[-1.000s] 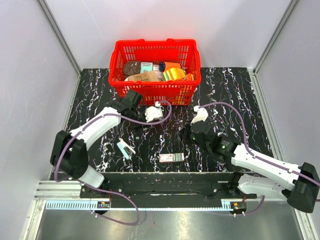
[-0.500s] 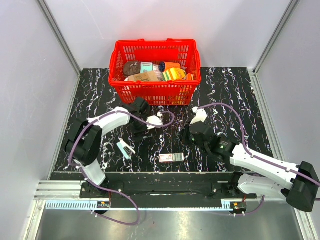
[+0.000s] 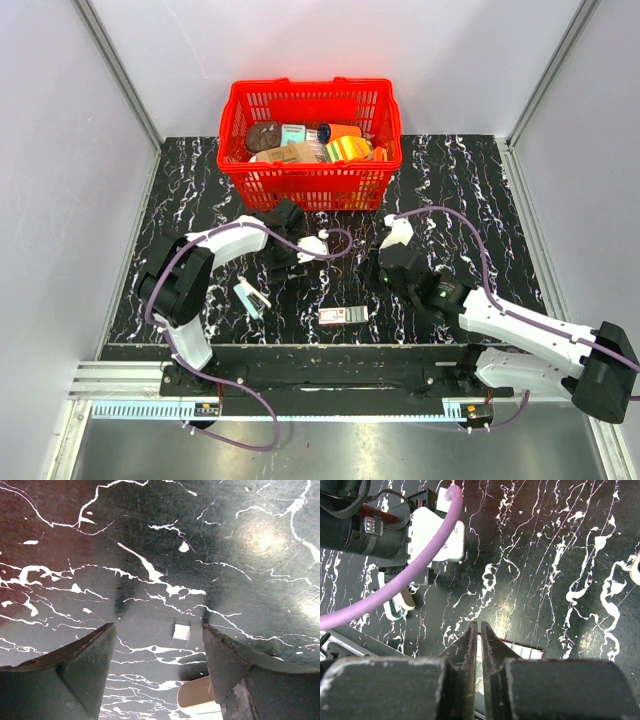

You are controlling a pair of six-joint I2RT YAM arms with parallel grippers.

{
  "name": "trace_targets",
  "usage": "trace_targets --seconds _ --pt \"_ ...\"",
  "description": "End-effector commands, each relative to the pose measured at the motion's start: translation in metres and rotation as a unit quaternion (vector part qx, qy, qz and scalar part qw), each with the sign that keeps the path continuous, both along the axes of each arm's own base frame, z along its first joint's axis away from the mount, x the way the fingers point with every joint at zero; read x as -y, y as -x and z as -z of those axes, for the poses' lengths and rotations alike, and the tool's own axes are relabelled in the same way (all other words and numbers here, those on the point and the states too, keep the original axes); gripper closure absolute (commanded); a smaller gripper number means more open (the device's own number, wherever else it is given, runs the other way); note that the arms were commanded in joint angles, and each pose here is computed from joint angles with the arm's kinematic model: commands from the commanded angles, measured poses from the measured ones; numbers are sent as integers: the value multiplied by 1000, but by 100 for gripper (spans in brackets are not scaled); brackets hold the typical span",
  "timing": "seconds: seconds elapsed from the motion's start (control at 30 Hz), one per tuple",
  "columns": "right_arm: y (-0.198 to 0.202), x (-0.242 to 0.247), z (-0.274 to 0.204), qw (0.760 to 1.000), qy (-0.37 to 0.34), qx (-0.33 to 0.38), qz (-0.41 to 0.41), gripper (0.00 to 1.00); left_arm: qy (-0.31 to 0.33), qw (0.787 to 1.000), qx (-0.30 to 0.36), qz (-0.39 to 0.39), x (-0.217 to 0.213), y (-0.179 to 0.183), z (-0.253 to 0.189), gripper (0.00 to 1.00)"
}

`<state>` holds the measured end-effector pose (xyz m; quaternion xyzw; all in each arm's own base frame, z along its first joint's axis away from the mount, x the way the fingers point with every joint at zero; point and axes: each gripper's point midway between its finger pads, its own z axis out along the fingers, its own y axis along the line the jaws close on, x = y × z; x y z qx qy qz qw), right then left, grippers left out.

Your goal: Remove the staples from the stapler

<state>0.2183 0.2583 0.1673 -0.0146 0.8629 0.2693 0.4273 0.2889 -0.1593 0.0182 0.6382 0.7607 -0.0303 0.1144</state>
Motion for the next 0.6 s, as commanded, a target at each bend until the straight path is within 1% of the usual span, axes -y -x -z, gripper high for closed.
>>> trace_targets --seconds 0.0,0.17,0.4,0.47,0.57 --pt "-3 -3 -9 1000 -20 12 2 89 -21 1000 14 2 -6 -5 5 28" --pt "-3 -2 -9 1000 -20 11 2 90 -35 999 10 5 -10 -3 10 35" --pt "-3 -2 -11 1000 -21 12 4 91 -33 999 1 3 -8 2 13 54" --pt "-3 -2 -12 1000 -22 14 2 91 -33 999 -3 0 -7 5 15 60" --pt "-3 -3 -13 1000 -22 13 2 92 -27 1000 -12 -4 -4 8 14 66"
